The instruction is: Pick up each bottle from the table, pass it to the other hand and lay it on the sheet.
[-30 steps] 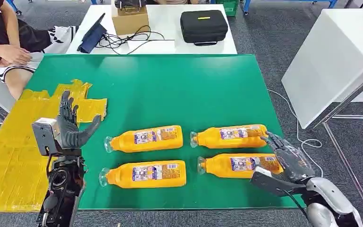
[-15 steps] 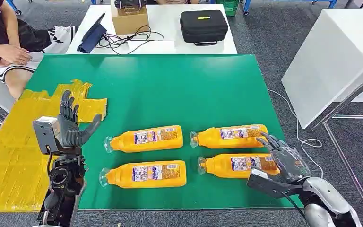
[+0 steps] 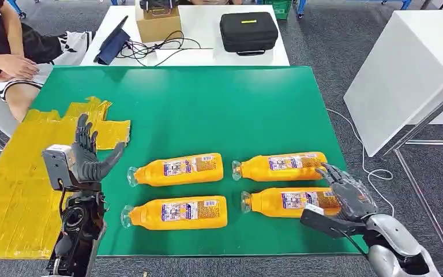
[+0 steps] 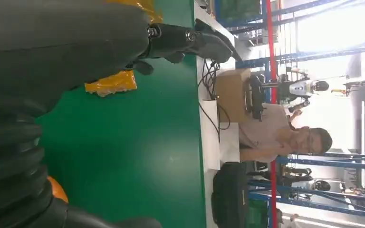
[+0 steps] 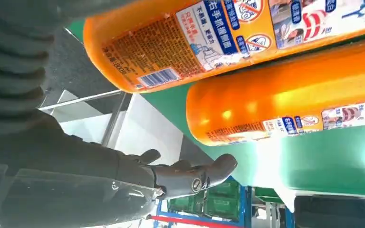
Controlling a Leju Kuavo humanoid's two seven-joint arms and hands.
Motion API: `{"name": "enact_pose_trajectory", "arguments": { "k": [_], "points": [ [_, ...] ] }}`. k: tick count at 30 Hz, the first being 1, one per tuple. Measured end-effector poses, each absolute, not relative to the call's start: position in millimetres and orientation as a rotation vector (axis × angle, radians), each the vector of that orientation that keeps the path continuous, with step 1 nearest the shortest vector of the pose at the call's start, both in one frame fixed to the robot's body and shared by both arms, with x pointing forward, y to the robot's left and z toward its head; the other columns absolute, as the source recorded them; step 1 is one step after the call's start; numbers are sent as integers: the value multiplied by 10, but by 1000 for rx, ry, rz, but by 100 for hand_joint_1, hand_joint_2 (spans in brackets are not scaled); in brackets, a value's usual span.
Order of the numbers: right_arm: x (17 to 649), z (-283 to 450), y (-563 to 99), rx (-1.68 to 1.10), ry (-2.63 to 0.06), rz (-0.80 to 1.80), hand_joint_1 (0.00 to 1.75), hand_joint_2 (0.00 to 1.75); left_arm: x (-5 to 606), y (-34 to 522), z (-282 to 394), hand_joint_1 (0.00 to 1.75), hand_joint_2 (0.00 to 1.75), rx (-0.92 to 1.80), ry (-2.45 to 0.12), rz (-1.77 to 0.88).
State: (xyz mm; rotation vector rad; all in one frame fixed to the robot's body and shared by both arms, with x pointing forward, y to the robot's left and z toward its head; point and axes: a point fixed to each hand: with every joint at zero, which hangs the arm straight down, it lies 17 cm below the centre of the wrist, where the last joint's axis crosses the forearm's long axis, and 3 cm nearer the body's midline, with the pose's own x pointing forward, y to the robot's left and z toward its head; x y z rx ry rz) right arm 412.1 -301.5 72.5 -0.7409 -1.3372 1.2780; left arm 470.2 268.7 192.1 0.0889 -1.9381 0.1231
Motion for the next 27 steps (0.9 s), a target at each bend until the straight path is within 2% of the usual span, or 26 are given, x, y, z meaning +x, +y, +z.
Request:
{"name": "enact_pose_trajectory", "arguments": {
  "k": [27],
  "points": [
    [4179, 393, -2925, -703, -1268, 1319, 0, 175, 4707, 2681, 1792, 0, 175, 85, -1905, 124]
  ]
}}
